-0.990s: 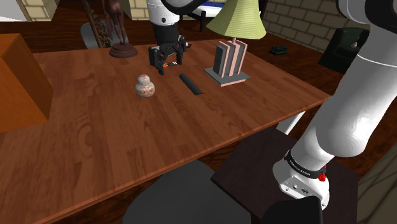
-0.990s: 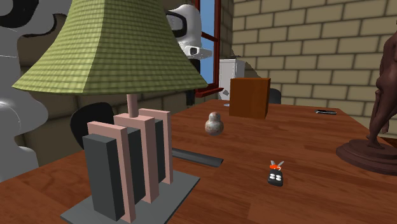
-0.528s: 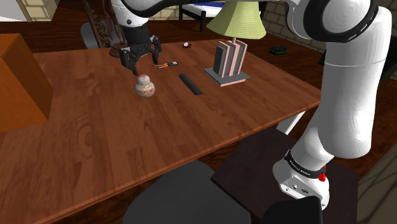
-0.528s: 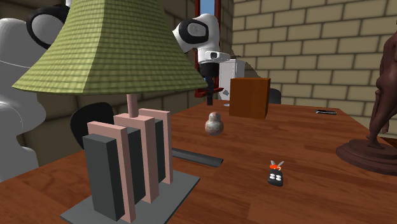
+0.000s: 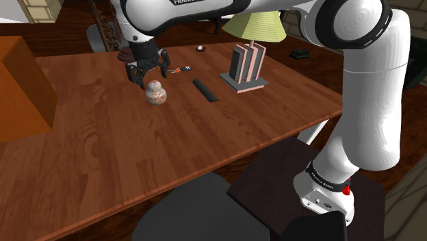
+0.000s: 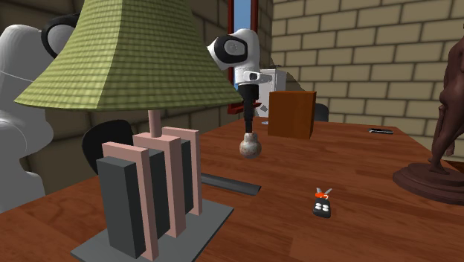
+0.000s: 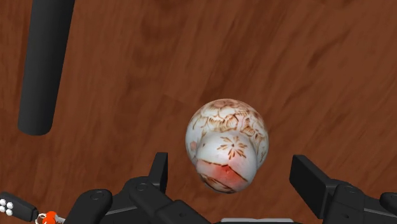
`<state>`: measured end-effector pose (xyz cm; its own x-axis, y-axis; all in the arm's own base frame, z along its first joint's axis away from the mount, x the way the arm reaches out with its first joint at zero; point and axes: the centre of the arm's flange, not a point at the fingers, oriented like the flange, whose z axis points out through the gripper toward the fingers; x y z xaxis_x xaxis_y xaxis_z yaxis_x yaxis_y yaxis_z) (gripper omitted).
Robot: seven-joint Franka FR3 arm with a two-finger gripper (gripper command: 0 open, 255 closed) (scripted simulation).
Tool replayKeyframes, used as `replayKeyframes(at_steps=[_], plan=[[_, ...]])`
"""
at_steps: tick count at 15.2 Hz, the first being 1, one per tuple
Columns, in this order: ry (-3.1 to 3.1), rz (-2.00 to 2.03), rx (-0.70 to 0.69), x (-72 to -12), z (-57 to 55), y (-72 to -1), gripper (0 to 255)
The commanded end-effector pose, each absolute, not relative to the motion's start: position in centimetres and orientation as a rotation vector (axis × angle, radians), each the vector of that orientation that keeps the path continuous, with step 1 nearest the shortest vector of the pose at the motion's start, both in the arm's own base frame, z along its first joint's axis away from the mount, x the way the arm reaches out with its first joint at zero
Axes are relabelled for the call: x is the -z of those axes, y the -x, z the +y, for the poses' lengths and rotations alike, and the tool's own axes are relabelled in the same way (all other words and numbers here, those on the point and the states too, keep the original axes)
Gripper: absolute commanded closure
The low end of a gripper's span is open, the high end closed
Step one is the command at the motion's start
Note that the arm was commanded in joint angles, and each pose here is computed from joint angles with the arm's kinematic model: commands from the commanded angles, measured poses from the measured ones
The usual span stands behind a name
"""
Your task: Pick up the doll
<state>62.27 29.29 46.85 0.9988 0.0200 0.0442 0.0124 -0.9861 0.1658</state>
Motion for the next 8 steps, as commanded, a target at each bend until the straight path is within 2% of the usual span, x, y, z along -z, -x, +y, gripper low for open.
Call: replayKeyframes(at_steps=[1,2,3,8], plan=[[-2.975,0.025,-0.069,-46.16,29.38,-62.31,0],[-2.975,0.024,-0.069,-46.16,29.38,-62.32,0],[-2.975,0.025,-0.069,-46.18,29.32,-62.34,255],[-2.975,0.025,-0.069,-46.19,29.29,-62.34,255]])
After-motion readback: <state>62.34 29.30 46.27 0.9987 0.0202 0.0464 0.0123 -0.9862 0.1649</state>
